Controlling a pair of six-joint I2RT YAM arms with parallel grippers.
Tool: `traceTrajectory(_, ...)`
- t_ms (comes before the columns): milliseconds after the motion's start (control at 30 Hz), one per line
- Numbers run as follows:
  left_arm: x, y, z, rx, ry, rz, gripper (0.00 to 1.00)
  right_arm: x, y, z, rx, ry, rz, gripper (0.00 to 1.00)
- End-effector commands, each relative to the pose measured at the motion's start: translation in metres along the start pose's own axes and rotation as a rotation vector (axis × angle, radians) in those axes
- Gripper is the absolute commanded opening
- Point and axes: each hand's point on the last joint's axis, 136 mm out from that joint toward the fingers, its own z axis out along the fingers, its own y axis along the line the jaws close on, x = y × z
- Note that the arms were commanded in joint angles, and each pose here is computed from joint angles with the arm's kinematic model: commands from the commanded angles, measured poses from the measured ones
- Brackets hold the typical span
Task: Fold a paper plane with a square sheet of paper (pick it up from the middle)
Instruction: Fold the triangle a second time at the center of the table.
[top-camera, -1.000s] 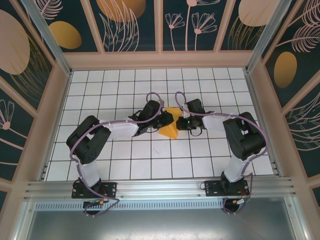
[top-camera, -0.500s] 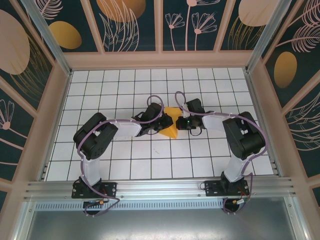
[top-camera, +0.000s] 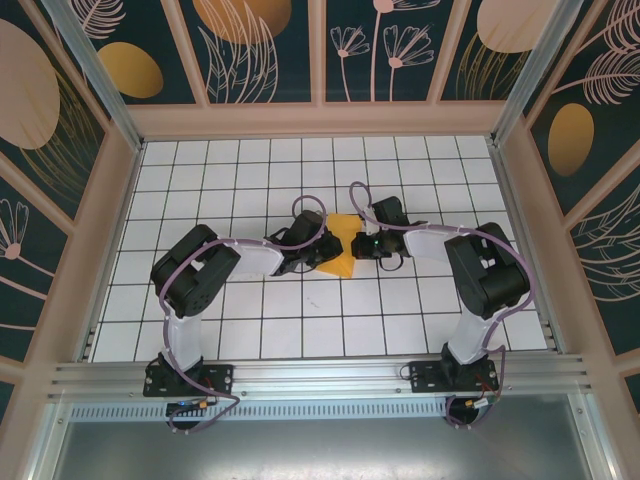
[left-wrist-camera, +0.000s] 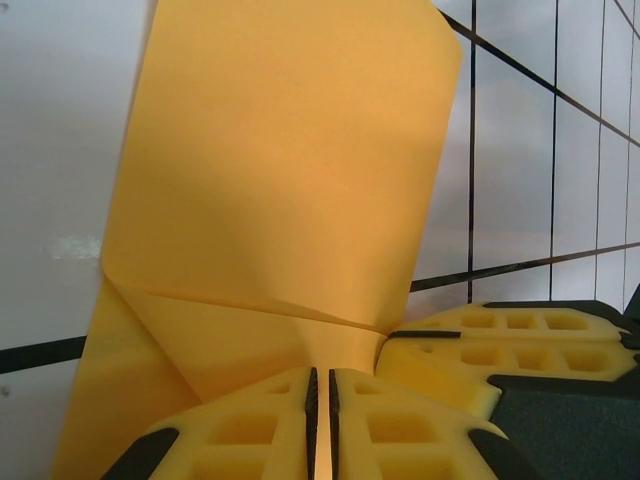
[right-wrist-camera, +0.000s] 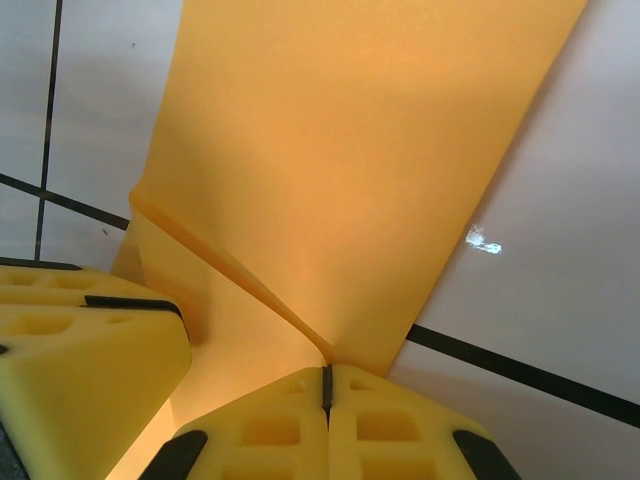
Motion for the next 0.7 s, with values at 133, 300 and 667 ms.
traceTrajectory(133, 0.012, 0.032, 0.004, -0.073, 0.009, -0.004, 0.15, -0.001, 0.005, 0.005, -0.013, 0.017, 0.015, 0.03)
traceTrajectory(300, 0.019, 0.04, 0.005, -0.076, 0.023, -0.01, 0.14, -0.002, 0.005, 0.006, -0.015, 0.023, 0.012, 0.03)
traceTrajectory(667, 0.019, 0.045, 0.004, -0.098, 0.018, -0.002, 0.13, -0.032, 0.02, -0.041, 0.007, -0.114, 0.03, 0.19)
